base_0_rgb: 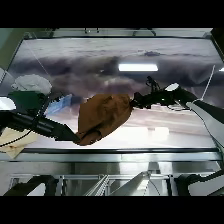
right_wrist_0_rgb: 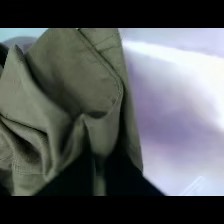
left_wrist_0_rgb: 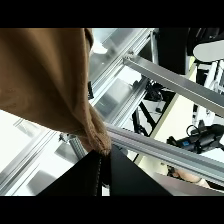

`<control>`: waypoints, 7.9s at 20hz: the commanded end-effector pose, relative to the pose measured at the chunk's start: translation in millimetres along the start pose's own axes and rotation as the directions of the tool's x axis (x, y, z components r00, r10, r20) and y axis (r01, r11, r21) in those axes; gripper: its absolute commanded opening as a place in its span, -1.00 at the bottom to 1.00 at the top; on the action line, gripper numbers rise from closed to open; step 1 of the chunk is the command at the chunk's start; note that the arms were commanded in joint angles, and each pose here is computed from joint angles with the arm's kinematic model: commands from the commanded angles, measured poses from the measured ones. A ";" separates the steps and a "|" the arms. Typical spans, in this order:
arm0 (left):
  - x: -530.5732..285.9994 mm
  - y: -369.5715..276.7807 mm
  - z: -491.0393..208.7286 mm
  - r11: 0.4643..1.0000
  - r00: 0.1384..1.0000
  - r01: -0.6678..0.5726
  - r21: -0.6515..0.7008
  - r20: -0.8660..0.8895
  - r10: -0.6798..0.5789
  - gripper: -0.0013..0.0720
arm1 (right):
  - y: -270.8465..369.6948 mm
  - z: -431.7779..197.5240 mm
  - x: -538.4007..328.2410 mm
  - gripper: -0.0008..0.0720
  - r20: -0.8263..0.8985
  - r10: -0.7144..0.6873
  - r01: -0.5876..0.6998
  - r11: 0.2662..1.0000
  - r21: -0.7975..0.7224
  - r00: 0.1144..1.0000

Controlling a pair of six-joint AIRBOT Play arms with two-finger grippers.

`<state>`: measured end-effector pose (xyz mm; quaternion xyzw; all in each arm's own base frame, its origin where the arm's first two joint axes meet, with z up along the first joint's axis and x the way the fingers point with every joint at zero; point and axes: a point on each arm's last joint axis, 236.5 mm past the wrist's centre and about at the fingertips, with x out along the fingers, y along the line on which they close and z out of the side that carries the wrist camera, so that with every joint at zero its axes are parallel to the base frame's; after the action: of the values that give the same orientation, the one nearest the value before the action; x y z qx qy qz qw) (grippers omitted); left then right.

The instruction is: Fold the shirts.

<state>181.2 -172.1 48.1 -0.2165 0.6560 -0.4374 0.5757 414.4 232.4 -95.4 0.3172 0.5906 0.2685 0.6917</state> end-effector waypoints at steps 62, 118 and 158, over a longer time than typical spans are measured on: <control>-58.5 258.1 140.5 0.879 0.903 -0.424 -0.217 -0.034 0.428 0.35 | -123.9 -14.3 -158.0 0.21 -0.011 -0.255 0.255 0.967 0.015 0.967; -349.3 -371.8 5.2 0.282 -0.214 -0.948 -0.146 0.950 -0.226 -0.92 | 359.7 -126.8 -488.1 -0.91 0.686 0.535 0.524 0.446 -0.725 0.494; -163.2 133.5 89.1 0.940 0.848 -0.149 -0.308 0.450 0.282 -0.01 | -159.9 -73.2 -158.5 -0.18 -0.100 -0.107 0.118 0.987 0.112 0.989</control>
<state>357.1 7.2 42.2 -0.3092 0.5509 -0.2137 0.7451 327.7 3.9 -110.9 0.3307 0.6300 0.2008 0.6734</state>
